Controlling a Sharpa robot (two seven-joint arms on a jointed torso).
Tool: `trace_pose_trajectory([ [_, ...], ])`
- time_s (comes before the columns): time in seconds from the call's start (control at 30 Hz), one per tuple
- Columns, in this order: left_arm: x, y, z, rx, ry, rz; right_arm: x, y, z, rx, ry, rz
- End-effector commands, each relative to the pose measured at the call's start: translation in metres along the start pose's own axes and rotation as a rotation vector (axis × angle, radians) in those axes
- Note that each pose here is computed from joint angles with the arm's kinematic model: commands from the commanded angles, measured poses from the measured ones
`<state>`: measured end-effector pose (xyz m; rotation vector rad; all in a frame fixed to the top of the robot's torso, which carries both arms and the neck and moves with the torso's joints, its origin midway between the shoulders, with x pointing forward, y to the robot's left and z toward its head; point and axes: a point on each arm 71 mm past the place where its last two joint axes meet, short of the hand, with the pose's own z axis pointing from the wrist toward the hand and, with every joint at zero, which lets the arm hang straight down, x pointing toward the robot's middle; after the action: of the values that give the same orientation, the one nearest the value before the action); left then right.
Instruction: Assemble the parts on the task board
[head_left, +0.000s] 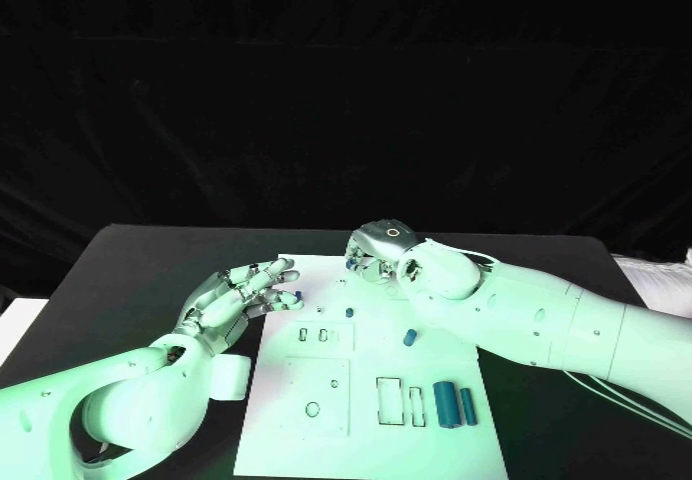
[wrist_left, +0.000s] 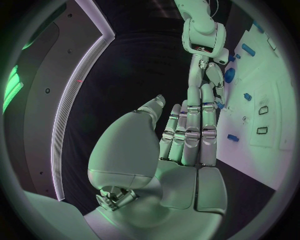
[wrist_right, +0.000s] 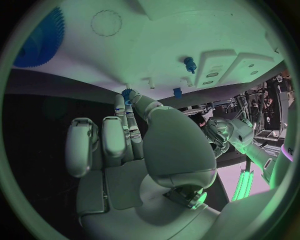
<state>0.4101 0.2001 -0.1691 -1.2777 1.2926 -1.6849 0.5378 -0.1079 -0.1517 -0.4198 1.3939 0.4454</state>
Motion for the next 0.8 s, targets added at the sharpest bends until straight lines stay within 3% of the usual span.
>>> trace_pose_trajectory([
  [0.03, 0.0039, -0.0008, 0.0002, 0.006, 0.026, -0.016, 0.0011, 0.0002, 0.0019, 0.002, 0.008, -0.022],
  [0.8, 0.0046, 0.0011, 0.0025, -0.003, 0.031, -0.019, 0.0051, 0.0056, 0.0072, -0.017, 0.037, -0.018],
])
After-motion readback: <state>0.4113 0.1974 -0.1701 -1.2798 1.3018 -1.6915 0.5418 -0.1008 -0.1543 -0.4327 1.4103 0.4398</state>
